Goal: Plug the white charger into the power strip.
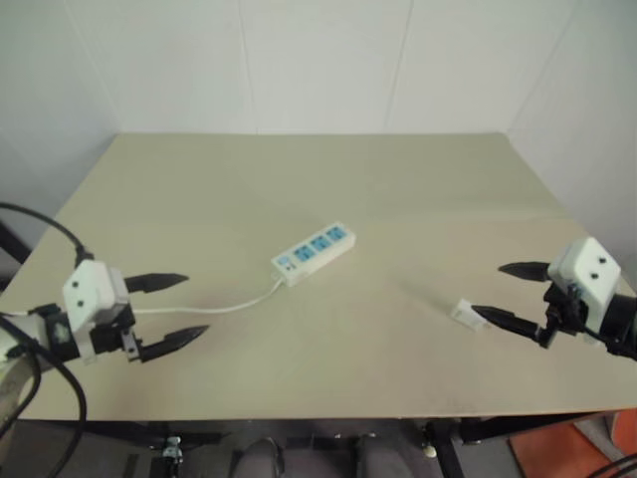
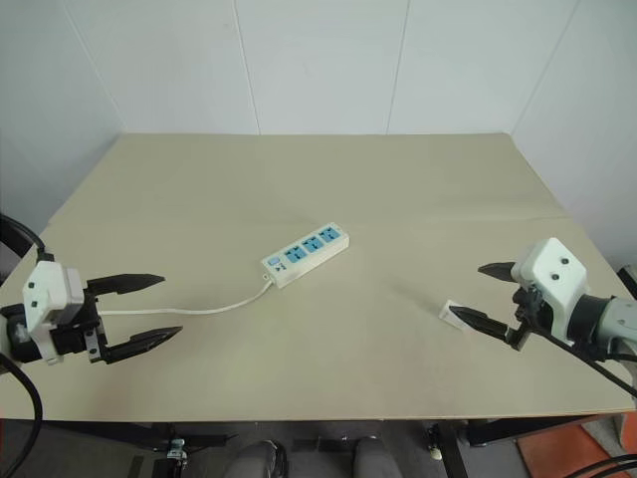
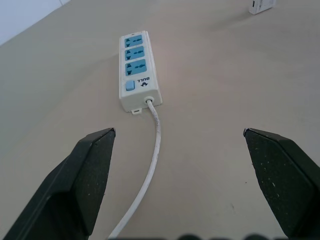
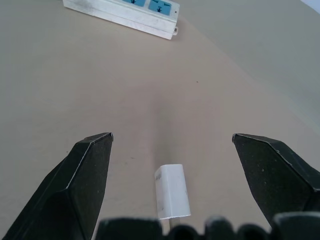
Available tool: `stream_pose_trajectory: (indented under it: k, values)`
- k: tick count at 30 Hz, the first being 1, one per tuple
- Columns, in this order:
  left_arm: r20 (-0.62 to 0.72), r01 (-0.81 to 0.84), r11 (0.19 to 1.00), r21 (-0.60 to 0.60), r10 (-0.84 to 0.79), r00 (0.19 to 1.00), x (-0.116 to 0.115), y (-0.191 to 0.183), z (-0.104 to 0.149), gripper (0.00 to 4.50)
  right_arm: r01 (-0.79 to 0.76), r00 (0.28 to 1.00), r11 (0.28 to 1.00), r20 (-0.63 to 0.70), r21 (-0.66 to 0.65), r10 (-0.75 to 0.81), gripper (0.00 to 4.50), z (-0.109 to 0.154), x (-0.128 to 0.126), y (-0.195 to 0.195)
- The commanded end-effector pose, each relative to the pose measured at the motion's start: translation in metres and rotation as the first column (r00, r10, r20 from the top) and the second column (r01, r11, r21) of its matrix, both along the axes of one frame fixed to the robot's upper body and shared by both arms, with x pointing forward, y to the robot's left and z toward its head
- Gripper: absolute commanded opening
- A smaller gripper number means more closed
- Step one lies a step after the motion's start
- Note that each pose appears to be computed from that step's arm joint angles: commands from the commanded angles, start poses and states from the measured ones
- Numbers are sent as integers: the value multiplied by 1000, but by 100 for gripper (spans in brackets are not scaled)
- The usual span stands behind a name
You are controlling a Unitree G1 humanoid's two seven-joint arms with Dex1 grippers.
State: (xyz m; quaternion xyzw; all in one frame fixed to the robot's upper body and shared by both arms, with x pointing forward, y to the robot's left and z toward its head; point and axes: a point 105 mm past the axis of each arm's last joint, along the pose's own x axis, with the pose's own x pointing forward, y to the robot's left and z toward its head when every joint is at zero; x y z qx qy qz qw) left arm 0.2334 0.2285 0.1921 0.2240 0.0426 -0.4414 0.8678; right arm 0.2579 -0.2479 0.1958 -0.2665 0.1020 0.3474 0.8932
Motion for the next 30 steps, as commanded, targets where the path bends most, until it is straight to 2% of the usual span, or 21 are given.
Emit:
stream_pose_trajectory:
  k: [1,9,11,14,16,20,25,30]
  values:
    - [36,25,1000,-1,-25,999,-1,-7,9,446,-14,998,1000,55,-24,15,450,13,0,3]
    - [37,22,1000,-7,-22,999,0,-9,8,446,-17,998,1000,60,-26,19,450,14,2,3]
    - [16,-1,1000,-4,1,1000,8,-13,1,446,-24,998,1000,63,-20,25,450,15,4,4]
    - [-23,-13,1000,-9,12,1000,26,-22,-19,446,-38,997,999,67,-15,39,450,14,6,9]
    - [-46,-66,998,1,66,997,52,-29,-34,446,-49,996,999,74,-10,50,450,15,6,12]
    - [-94,-135,991,-15,133,987,87,-41,-49,446,-54,995,999,83,-5,54,450,16,6,14]
    - [-174,-106,994,27,109,979,115,-70,-75,446,-58,993,998,99,4,58,450,18,4,18]
    - [-232,-145,985,93,163,959,139,-84,-101,446,-61,992,998,108,7,60,450,19,2,21]
